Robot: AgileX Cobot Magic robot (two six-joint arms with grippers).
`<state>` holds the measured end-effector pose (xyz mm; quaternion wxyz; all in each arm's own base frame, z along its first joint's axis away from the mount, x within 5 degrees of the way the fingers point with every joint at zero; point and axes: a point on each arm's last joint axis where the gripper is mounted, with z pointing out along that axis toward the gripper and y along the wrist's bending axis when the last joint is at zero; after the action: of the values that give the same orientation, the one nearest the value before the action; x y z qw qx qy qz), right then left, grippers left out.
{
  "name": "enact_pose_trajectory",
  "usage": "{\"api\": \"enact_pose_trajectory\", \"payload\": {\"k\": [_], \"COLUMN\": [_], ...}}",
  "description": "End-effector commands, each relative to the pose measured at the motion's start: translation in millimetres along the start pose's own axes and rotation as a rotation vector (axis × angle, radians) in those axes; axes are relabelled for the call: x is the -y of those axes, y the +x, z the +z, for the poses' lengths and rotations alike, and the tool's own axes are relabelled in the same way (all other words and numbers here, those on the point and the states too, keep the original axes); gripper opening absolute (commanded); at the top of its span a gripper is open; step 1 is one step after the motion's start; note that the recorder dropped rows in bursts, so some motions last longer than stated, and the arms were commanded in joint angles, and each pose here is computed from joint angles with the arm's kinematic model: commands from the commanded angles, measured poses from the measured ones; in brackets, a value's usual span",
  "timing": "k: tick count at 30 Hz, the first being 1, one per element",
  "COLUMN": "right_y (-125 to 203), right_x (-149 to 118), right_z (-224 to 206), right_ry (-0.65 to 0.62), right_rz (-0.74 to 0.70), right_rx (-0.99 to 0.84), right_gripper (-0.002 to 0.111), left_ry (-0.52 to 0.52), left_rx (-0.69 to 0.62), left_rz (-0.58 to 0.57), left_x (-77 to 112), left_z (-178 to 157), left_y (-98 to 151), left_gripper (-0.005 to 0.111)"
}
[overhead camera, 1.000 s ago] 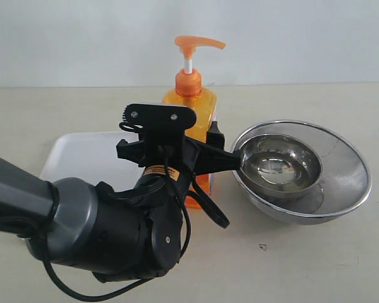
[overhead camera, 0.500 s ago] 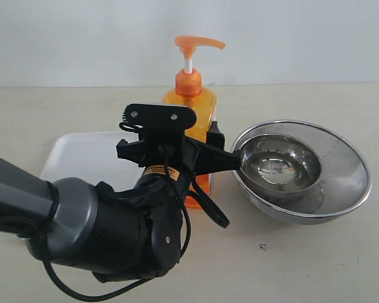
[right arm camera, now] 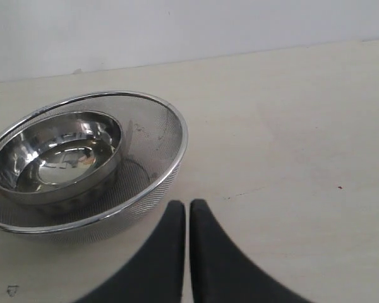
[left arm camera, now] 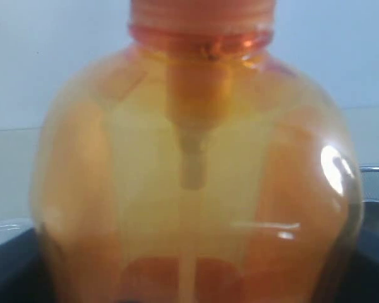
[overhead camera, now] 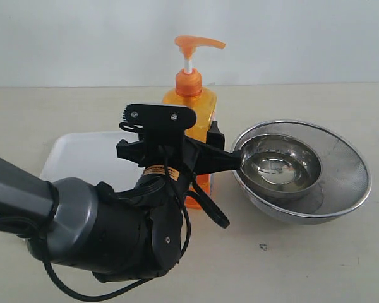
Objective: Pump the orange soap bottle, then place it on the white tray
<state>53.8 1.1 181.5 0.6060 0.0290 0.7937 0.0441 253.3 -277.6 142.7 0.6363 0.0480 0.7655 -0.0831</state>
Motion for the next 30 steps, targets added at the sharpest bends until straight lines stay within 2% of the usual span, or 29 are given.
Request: {"api": "enact_pose_trajectory", "payload": {"k": [1, 30], "right_y": [-0.6, -0.6], "right_x": [0.6, 0.6], "right_z": [-0.5, -0.5], "right_ry": [0.008, 0.008], "right_rz": [-0.012, -0.012], "right_rx": [0.009, 0.009], "right_gripper": [0.000, 0.000], "left_ry": [0.000, 0.016], "left_rx": [-0.057, -0.039], "left_rz": [0.001, 0.014], "left_x": [-0.3, 1.1], "left_z": [-1.5, -1.4], "left_y": [9.3, 7.7], "left_gripper": [0.005, 0.005]}}
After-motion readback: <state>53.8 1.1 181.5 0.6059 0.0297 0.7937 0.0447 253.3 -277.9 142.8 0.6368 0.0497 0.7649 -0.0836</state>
